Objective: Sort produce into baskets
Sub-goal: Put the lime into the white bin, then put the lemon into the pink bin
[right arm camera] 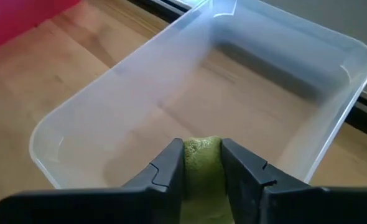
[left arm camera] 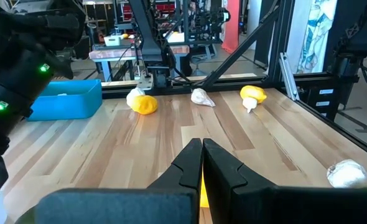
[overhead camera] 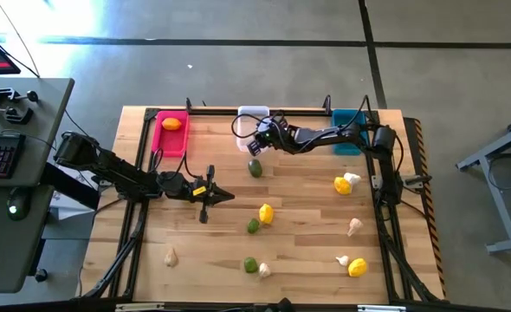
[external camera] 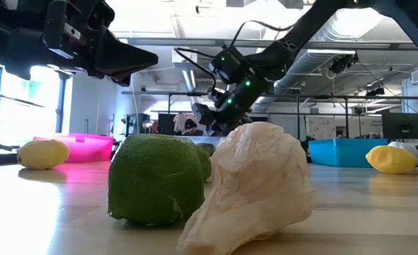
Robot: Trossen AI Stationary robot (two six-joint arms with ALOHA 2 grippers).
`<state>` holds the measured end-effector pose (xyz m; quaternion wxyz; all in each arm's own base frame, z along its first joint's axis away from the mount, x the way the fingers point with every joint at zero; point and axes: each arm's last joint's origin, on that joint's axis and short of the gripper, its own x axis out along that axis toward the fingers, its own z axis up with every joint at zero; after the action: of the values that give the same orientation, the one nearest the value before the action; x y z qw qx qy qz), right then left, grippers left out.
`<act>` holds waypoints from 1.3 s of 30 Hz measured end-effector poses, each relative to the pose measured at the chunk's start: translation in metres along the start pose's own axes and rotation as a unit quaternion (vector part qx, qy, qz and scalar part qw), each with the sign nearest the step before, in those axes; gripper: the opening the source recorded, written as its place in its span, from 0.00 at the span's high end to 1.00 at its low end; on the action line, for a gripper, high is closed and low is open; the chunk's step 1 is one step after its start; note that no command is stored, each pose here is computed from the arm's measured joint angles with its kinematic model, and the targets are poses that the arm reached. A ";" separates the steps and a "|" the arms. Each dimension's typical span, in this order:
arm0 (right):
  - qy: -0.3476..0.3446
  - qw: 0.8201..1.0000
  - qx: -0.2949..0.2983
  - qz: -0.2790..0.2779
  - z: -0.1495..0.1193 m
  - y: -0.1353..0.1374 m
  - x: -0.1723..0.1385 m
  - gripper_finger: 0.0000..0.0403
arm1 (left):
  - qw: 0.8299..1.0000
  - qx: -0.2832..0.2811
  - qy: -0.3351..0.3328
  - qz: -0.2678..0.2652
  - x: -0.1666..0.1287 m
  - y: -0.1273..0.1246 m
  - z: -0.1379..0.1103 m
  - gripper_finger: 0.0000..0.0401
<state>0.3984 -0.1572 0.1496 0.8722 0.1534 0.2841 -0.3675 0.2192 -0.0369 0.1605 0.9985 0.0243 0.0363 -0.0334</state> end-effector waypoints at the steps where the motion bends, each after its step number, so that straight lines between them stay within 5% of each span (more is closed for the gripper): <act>1: -0.001 1.000 -0.001 -0.001 0.000 0.000 0.000 0.78 | 1.000 0.000 0.000 0.000 0.000 0.000 0.000 1.00; 17: -0.030 0.997 -0.058 -0.030 0.001 0.012 -0.008 0.49 | 1.000 0.000 0.000 0.005 0.000 0.000 0.000 1.00; 21: -0.052 0.996 -0.073 -0.028 0.009 0.022 -0.025 0.60 | 1.000 0.000 0.000 0.006 0.000 0.000 0.000 1.00; 27: -0.090 0.986 -0.131 -0.043 0.006 0.048 -0.041 0.96 | 1.000 0.000 0.003 0.008 0.000 0.001 0.000 1.00; 39: -0.199 0.979 -0.033 0.039 -0.070 0.050 -0.058 1.00 | 1.000 0.005 0.018 0.008 0.000 0.000 -0.004 1.00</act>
<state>0.3749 -0.0580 0.1321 0.9294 0.0588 0.1107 -0.3471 0.2190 -0.0364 0.1570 0.9978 0.0298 0.0544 -0.0253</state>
